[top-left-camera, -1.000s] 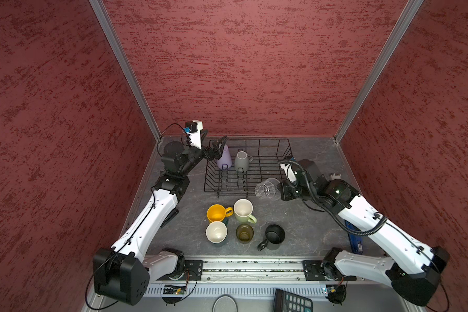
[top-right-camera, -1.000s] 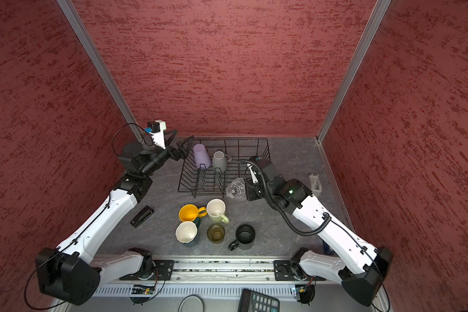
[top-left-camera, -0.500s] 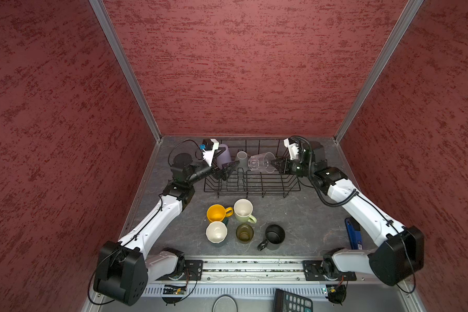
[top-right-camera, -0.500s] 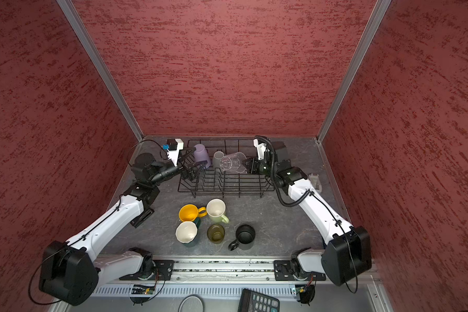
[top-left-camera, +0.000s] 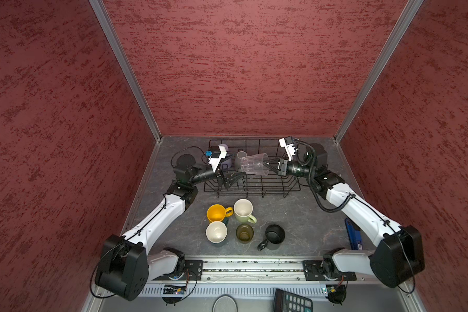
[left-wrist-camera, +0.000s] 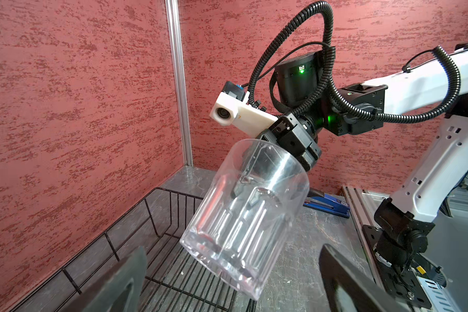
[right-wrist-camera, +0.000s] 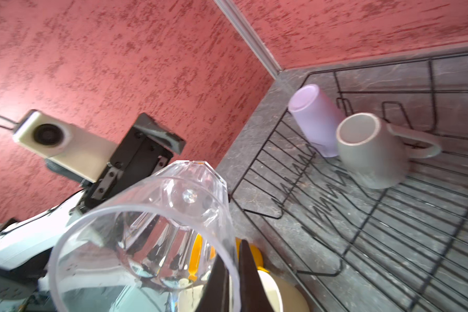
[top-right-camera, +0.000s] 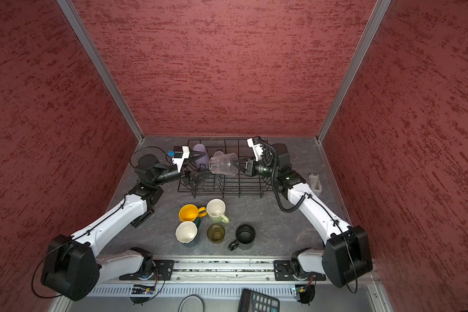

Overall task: Load cups into a dish rack
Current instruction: Pick up the cup from the center of the table.

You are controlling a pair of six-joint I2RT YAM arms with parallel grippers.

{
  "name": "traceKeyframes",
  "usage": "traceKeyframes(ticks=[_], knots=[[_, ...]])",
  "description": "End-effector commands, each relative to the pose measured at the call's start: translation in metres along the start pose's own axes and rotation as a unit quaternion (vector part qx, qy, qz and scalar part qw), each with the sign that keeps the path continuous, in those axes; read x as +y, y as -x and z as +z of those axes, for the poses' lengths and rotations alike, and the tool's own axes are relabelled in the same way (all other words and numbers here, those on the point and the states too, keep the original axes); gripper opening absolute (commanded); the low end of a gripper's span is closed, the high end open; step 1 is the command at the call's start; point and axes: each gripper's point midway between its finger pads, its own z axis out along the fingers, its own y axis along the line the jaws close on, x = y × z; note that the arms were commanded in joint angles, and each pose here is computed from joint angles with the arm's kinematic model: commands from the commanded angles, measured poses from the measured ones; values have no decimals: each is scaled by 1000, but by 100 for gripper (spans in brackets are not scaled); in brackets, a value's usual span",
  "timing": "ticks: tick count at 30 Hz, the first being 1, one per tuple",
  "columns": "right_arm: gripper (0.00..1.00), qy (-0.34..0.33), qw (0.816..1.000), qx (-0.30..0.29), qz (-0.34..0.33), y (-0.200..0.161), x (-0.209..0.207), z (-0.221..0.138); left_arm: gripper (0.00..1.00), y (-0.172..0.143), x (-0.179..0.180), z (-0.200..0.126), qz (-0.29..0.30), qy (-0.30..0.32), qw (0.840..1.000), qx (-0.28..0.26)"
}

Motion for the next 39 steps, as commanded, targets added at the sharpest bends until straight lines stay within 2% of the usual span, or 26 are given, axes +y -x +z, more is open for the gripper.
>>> traceKeyframes(ticks=[1,5,31,39], knots=[[0,83,995,-14,-50,13,45,-11,100,2,-9,1,20,-37,999,-7],[0,109,993,-17,-47,14,52,-12,100,4,-14,3,26,-61,998,-10],[0,150,988,0,-30,5,65,10,100,23,-18,30,46,-88,994,-34],[0,161,987,10,-16,-1,65,18,96,22,-19,34,43,-96,994,-32]])
